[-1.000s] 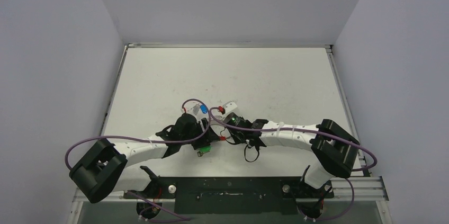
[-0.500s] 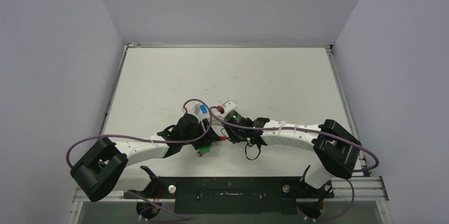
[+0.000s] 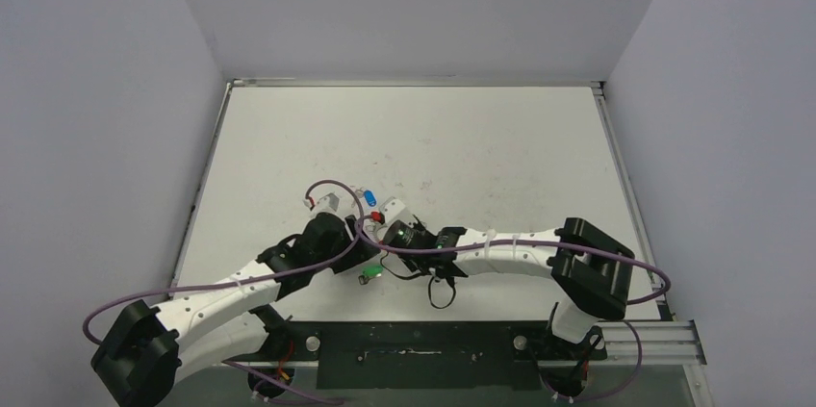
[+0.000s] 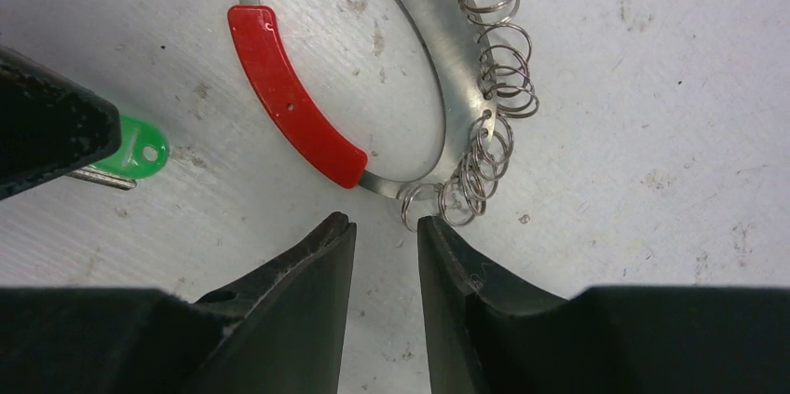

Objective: Put the keys on the keyring

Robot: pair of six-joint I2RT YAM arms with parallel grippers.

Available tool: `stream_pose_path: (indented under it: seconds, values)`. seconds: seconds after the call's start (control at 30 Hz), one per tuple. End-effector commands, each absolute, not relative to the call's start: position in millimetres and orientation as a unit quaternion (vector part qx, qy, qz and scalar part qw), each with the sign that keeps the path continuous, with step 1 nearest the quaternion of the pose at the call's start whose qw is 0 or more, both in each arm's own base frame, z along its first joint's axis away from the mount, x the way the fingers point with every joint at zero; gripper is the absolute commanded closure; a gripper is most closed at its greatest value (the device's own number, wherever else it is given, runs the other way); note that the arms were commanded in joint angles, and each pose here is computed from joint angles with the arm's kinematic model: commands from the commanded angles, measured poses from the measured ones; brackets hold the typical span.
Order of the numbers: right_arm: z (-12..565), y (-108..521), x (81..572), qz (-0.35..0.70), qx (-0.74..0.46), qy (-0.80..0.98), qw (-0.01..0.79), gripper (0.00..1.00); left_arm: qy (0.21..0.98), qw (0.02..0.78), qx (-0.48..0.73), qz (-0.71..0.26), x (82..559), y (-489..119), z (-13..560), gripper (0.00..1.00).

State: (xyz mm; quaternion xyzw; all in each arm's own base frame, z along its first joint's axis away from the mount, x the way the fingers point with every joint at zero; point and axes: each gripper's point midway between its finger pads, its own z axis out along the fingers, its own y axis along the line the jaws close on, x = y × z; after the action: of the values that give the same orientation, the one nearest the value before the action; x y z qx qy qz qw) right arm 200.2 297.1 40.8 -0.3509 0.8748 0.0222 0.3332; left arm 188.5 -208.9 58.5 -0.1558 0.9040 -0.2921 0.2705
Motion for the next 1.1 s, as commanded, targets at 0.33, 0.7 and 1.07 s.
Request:
stream_pose_path:
  seconds: [0.33, 0.7, 1.07]
  values:
    - [38, 293, 213, -0.067, -0.362, 0.860, 0.354, 0.72, 0.900, 0.303, -0.178, -0.256, 183, -179, 63, 0.44]
    - [22, 293, 210, -0.074, -0.373, 0.860, 0.341, 0.73, 0.902, 0.299, -0.178, -0.256, 184, -181, 61, 0.44]
    - [9, 294, 211, -0.092, -0.383, 0.858, 0.330, 0.78, 0.902, 0.299, -0.179, -0.254, 182, -178, 62, 0.44]
